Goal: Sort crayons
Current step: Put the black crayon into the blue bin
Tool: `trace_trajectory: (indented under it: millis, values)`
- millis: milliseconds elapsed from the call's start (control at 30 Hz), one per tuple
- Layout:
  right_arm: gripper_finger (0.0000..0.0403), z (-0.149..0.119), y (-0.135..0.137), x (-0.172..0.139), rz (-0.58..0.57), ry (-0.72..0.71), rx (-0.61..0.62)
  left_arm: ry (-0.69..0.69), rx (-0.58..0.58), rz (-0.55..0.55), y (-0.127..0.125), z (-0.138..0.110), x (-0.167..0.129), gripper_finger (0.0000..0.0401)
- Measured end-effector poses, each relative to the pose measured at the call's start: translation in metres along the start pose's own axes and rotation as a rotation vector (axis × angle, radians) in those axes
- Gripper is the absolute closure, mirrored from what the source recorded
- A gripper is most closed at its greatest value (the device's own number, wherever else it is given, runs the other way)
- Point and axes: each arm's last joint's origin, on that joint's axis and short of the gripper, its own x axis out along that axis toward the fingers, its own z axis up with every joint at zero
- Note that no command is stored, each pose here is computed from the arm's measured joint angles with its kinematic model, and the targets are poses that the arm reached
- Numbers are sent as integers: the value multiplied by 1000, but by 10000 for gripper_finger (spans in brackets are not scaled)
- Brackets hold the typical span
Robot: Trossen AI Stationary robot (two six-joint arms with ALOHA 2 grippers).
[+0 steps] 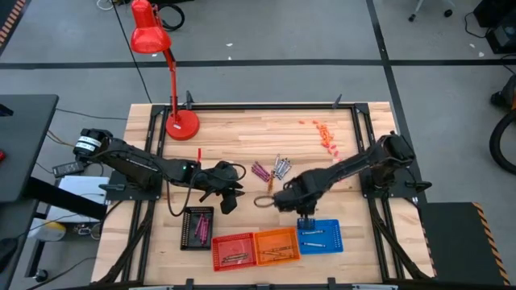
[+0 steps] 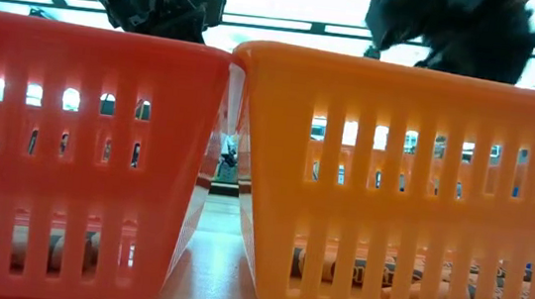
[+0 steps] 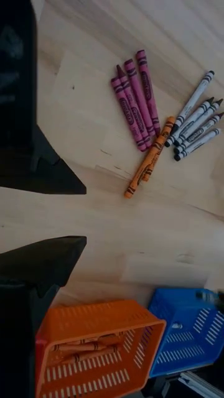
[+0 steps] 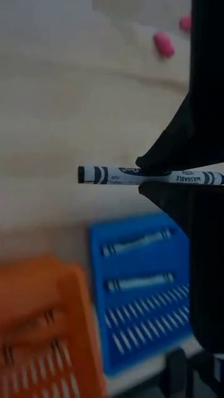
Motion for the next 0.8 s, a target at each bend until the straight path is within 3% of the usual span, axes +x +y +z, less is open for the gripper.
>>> trace_trajectory:
  millis: [233,400,800]
  values:
    - [371,-27,45,2,-6,19,-110,3,0,2,0,0,0,271]
    - [370,-41,72,5,-56,-51,-171,2,0,2,0,0,0,271]
    - [370,-53,82,39,-62,-128,-79,0,-1,1,0,0,0,271]
